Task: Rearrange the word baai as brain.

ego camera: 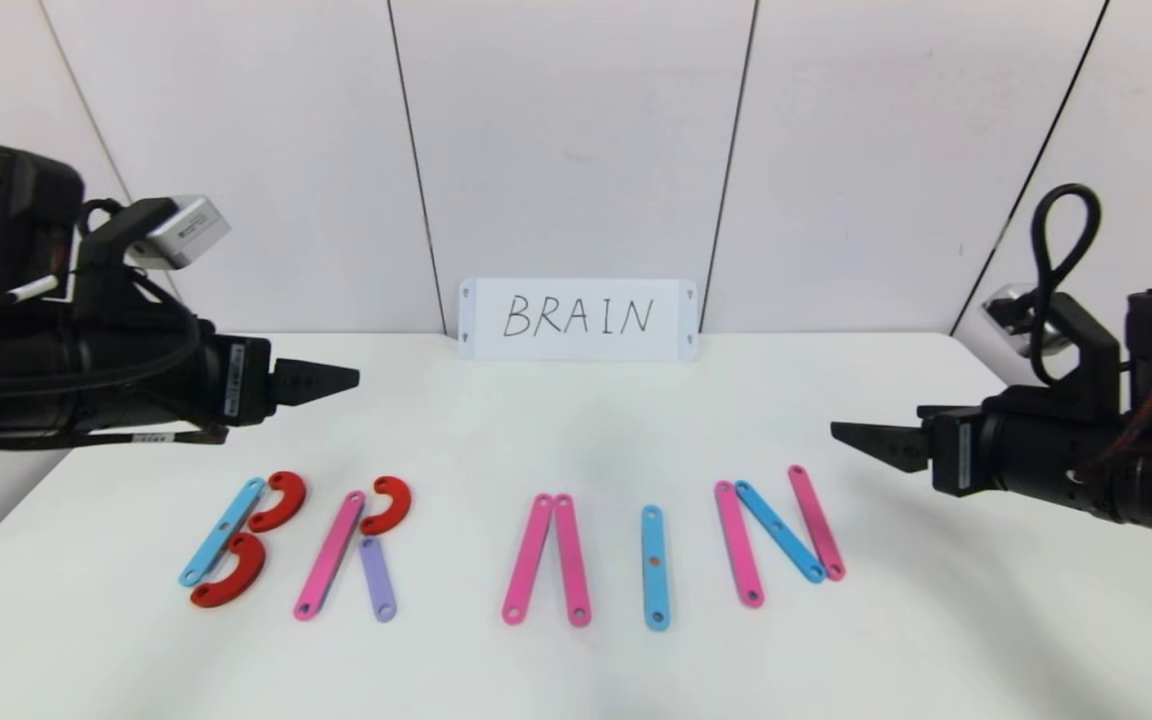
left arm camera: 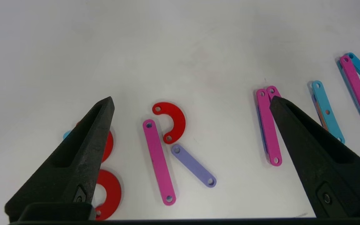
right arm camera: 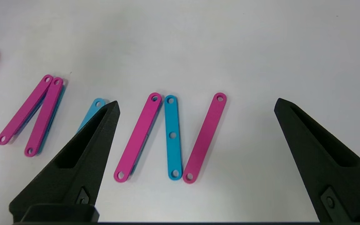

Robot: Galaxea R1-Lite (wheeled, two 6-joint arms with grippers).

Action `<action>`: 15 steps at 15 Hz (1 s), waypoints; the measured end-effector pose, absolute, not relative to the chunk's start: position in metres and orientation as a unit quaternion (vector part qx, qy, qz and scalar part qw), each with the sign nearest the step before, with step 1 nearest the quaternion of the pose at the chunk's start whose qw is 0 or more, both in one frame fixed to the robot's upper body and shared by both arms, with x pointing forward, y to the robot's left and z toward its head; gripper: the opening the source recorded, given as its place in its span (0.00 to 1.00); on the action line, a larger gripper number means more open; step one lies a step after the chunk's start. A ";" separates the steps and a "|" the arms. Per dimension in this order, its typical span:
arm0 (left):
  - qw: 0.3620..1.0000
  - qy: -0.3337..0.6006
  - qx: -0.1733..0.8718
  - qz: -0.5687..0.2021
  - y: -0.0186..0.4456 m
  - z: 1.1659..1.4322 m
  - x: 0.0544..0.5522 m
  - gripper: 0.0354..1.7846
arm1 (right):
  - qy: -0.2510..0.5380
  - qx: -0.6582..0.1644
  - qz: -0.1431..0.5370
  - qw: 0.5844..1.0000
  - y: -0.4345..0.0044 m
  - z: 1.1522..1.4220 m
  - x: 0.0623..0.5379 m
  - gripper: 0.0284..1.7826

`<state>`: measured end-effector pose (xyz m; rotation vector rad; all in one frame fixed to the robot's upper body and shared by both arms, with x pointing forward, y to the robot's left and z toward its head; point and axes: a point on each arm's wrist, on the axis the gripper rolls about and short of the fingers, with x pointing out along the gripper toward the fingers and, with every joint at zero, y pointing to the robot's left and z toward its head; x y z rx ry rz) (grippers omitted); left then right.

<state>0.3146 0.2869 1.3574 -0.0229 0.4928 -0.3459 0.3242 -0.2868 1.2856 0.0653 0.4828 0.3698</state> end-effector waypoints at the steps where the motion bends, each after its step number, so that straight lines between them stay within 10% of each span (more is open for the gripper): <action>1: 0.956 0.239 -0.008 -0.170 0.290 1.356 0.299 0.97 | 0.235 0.033 0.180 0.955 -0.291 1.295 0.311 0.97; 15: 0.988 0.114 0.003 -0.108 0.334 1.310 0.085 0.97 | 0.063 0.034 0.135 0.988 -0.332 1.333 0.096 0.97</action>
